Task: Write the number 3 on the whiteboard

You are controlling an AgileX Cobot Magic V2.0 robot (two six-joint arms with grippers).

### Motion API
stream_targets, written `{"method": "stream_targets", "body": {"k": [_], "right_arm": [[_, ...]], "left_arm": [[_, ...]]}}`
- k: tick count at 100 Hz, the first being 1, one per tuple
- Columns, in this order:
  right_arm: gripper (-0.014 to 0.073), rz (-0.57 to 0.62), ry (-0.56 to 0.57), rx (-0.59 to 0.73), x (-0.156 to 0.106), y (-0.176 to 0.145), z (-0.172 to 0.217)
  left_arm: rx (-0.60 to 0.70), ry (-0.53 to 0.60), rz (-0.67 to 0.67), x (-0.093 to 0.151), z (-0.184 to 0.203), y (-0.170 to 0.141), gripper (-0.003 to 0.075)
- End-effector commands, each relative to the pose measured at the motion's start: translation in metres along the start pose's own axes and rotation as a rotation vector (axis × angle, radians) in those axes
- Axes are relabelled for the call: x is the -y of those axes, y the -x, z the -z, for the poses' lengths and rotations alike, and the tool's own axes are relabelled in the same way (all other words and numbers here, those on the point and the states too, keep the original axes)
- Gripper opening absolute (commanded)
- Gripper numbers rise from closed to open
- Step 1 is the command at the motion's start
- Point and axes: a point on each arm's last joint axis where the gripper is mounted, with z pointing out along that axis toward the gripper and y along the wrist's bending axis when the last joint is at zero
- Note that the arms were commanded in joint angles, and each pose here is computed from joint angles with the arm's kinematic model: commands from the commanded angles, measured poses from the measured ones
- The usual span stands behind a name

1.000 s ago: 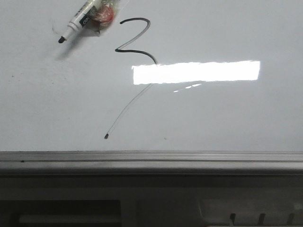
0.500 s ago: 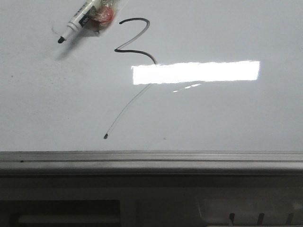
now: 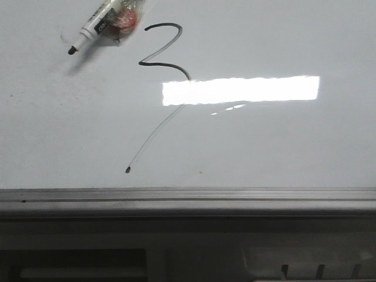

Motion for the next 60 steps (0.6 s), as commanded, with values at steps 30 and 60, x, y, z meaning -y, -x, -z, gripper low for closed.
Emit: {"method": "stream_targets", "body": {"k": [30, 60], "right_arm": [[-0.0061, -0.017, -0.176, -0.160, 0.011, -0.028, 0.014], [-0.0061, -0.017, -0.182, -0.128, 0.011, -0.027, 0.017]], "left_arm": [[0.056, 0.003, 0.015, 0.000, 0.000, 0.002, -0.0021], [0.056, 0.003, 0.015, 0.000, 0.000, 0.002, -0.0021]]}}
